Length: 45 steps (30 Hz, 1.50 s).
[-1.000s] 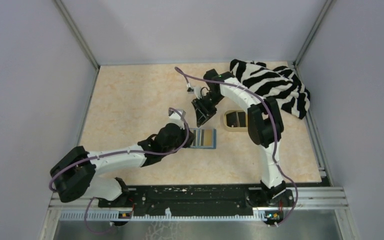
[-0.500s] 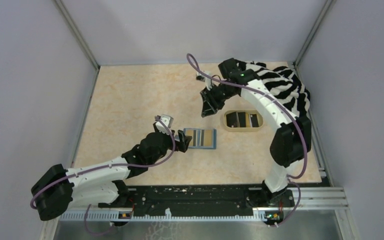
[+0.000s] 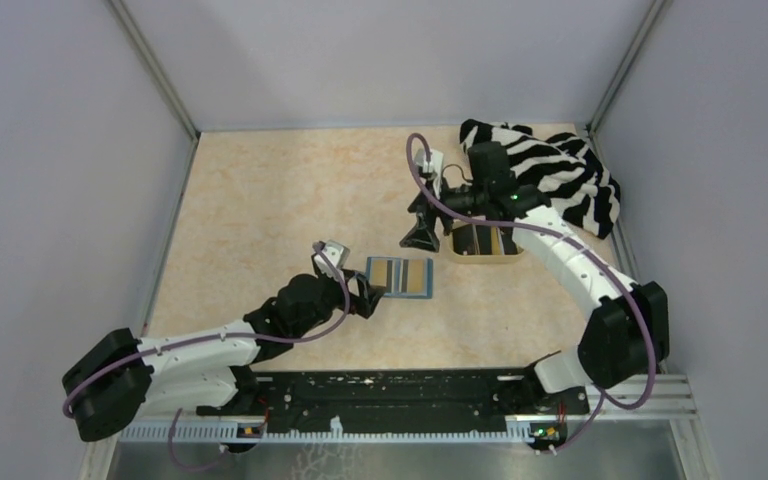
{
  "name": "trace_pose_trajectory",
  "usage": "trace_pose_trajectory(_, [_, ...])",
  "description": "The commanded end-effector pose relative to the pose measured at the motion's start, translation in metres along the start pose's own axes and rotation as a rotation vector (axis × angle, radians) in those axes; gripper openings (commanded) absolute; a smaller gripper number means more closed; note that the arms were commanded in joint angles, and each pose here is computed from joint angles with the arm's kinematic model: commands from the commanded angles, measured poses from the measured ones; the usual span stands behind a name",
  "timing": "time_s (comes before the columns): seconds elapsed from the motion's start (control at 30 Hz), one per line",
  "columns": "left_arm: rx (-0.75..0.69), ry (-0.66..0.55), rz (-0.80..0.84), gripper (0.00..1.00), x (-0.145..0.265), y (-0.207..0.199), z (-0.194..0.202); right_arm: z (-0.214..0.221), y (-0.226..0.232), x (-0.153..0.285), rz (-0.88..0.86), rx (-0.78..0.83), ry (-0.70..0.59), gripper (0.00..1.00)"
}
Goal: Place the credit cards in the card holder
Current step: Insert the credit card into the card holder.
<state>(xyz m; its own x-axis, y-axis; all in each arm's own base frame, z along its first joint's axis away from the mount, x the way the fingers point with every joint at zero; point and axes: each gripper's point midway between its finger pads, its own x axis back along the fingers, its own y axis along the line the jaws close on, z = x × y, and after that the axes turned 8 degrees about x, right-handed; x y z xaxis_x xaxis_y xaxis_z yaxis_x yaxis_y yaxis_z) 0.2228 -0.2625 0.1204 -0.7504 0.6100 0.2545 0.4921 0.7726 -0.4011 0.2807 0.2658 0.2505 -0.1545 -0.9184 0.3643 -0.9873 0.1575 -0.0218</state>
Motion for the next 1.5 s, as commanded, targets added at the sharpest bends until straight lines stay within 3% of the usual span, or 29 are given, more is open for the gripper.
trace_pose_trajectory(0.0, [0.043, -0.049, 0.098, 0.98, 0.007, -0.016, -0.008, 0.021, 0.009, -0.020, -0.111, 0.051, -0.065, 0.94])
trace_pose_trajectory(0.23, [0.170, -0.028, 0.151, 0.98, -0.001, -0.016, -0.014, 0.068, 0.031, -0.029, -0.167, 0.199, -0.107, 0.94])
trace_pose_trajectory(0.3, [0.220, -0.005, 0.163, 0.96, -0.007, -0.014, -0.015, 0.080, 0.032, -0.034, -0.179, 0.215, -0.100, 0.89])
trace_pose_trajectory(0.53, [0.363, 0.111, 0.116, 0.80, -0.028, 0.012, 0.000, 0.108, 0.005, -0.050, -0.107, 0.084, 0.098, 0.47])
trace_pose_trajectory(0.73, [0.349, 0.154, 0.026, 0.72, -0.040, 0.030, 0.009, 0.128, 0.005, -0.068, -0.084, 0.038, 0.224, 0.28])
trace_pose_trajectory(1.03, [0.342, 0.207, -0.001, 0.59, -0.051, 0.038, 0.022, 0.151, 0.005, -0.081, -0.090, -0.039, 0.331, 0.24])
trace_pose_trajectory(1.47, [0.332, 0.258, -0.014, 0.51, -0.062, 0.043, 0.034, 0.161, 0.007, -0.095, -0.090, -0.174, 0.354, 0.21])
